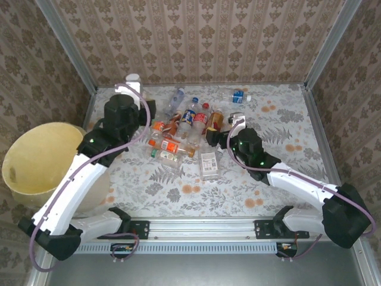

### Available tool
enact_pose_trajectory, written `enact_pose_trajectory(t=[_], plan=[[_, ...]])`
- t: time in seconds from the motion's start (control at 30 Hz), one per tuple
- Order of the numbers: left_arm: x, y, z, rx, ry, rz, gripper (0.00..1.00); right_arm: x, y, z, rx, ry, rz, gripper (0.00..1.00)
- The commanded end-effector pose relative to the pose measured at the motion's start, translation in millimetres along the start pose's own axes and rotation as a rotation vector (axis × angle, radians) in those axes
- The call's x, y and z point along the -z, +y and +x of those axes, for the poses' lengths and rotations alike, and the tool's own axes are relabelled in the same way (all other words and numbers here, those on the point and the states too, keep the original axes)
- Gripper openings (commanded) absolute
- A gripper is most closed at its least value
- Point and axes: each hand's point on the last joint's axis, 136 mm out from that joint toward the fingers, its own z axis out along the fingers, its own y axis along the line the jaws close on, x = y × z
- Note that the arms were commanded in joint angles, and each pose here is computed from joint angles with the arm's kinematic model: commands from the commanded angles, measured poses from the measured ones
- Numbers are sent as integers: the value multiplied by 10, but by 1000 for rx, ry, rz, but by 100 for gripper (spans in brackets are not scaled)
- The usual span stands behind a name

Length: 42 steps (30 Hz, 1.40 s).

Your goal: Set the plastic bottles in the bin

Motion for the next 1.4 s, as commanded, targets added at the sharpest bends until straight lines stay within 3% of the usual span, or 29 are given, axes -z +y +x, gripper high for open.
enact_pose_trajectory(t=[0.0, 0.2, 0.43, 0.6, 0.83, 1.37], plan=[[211, 654, -63, -199, 27, -328, 54, 22, -137, -29, -17, -16, 60, 100], [509, 1465, -74, -125, 89, -635, 56, 92, -228, -14, -13, -11, 75, 100], [906, 2134, 434, 121, 235, -767, 55, 154, -318, -11, -23, -12, 86, 100], [941, 2276, 875, 332, 296, -717, 55, 126, -316, 6, -29, -4, 76, 100], [736, 2363, 1194, 628, 266, -593, 52, 100, -254, 45, -34, 17, 39, 100], [107, 2500, 1145, 830, 131, -432, 52, 122, -257, 108, -32, 37, 34, 100]])
